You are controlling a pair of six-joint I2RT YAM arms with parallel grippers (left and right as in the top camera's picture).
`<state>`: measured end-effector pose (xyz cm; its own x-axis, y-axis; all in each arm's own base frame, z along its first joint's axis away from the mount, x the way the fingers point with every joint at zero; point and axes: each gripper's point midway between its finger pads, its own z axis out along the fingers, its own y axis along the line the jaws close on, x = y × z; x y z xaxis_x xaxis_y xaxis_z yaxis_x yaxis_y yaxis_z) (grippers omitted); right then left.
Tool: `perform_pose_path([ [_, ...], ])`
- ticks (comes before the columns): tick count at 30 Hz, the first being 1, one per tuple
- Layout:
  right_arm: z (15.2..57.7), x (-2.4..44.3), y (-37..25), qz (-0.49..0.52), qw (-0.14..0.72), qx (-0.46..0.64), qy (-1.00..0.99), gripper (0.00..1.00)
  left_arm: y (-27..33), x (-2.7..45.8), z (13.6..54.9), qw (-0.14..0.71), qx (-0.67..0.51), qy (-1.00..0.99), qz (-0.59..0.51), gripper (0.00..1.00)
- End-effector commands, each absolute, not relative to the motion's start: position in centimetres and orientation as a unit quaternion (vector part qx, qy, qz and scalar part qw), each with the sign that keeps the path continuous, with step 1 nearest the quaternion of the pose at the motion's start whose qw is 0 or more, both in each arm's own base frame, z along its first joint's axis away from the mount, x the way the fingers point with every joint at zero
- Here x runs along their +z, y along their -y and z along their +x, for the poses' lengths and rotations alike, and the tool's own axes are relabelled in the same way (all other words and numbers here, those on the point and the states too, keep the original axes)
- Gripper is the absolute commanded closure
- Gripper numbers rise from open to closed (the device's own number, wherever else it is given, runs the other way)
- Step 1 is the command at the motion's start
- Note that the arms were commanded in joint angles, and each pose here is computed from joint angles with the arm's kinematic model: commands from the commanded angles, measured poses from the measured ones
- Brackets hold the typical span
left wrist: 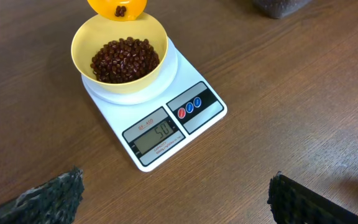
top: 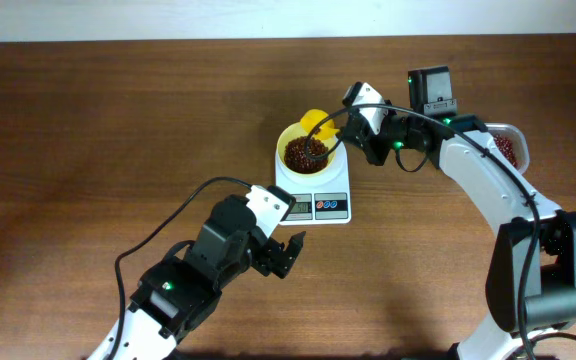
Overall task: Scoop item into bowl and weigh 50g on scale
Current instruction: 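Move the scoop with the right gripper back to the bean tub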
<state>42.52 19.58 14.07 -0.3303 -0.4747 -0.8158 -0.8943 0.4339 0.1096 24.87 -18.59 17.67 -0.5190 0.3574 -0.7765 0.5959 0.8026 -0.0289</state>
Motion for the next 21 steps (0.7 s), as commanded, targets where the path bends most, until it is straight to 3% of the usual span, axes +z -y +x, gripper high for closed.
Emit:
perform_pose_path([
  [1,41.9,14.6,-20.5,-0.367,0.328,0.354,-0.795,0.96,18.6,17.6,24.8,0.404,-0.148,-0.857,0.285,0.01],
  [4,39.9,16.9,-22.3,-0.279,0.261,0.482,-0.789,0.96,18.6,17.6,24.8,0.404,-0.148,-0.857,0.285,0.01],
  [9,40.5,17.6,-21.9,-0.097,0.161,0.538,-0.822,0.96,18.6,17.6,24.8,0.404,-0.148,-0.857,0.285,0.01],
  [13,43.4,18.3,-17.7,0.031,0.149,0.55,-0.821,0.96,18.7,17.6,24.8,0.404,-0.148,-0.856,0.285,0.01],
  [21,44.7,19.9,-3.7,0.119,0.217,0.568,-0.785,0.96,18.6,17.6,24.8,0.404,-0.148,-0.857,0.285,0.01],
])
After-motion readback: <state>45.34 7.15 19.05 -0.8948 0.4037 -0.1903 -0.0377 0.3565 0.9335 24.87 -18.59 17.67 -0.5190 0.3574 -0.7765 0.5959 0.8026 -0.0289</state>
